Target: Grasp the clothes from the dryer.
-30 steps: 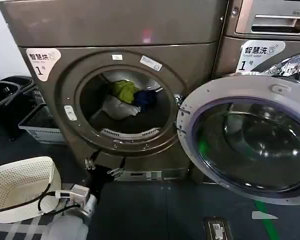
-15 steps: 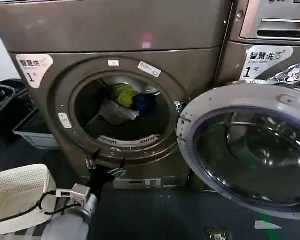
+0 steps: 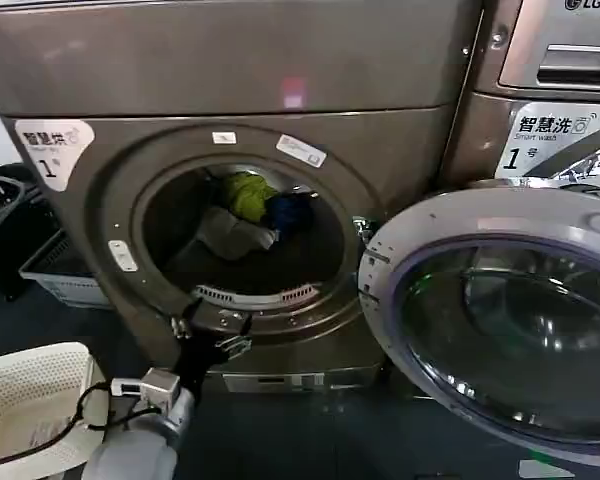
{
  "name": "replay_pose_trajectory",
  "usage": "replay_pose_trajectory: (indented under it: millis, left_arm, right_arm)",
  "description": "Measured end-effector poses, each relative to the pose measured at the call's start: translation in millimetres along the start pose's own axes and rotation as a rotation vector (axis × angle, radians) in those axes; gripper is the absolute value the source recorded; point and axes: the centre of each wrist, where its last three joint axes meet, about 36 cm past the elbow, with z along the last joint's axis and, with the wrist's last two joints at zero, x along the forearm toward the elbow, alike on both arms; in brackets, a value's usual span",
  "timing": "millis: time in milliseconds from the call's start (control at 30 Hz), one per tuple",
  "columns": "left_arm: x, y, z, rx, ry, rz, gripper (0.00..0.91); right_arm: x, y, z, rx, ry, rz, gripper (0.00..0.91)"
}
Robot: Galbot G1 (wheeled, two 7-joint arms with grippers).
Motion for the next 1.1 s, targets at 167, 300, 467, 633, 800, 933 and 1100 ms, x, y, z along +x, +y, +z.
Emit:
replay_pose_trajectory:
  millis: [167,300,467,633,800,933,1100]
  left_arm:
    - [-1.4,-0.7,1.1,0.006,0.003,0.0,0.907]
    - [-3.0,-1.1,1.8,0.008,0.004,0.001,0.907]
    - [-4.1,-0.7,2.3,0.008,0.005,0.001,0.907]
    - [-4.7,-0.8,2.4,0.01,0.004,0.001,0.907]
    - [-4.3,-1.0,2.4,0.011,0.004,0.002,0.907]
    - [-4.2,-1.0,2.0,0.011,0.002,0.002,0.907]
    - [-7.3,0.3,2.4,0.006,-0.005,0.002,0.907]
  right_arm:
    - [0.3,-1.4,0.2,0.001,0.0,0.003,0.907]
    - [0.7,-0.4,1.2,0.0,0.001,0.002,0.907]
    - [0.4,-0.3,1.3,0.0,-0.001,0.001,0.907]
    - [0.5,-0.9,1.2,0.001,-0.002,0.002,0.907]
    - [0.7,-0.7,-0.4,0.003,-0.005,0.003,0.907]
    - [0.9,0.6,-1.4,0.003,0.002,0.01,0.907]
    - [0.3,-0.5,-4.7,0.009,0.008,0.021,0.907]
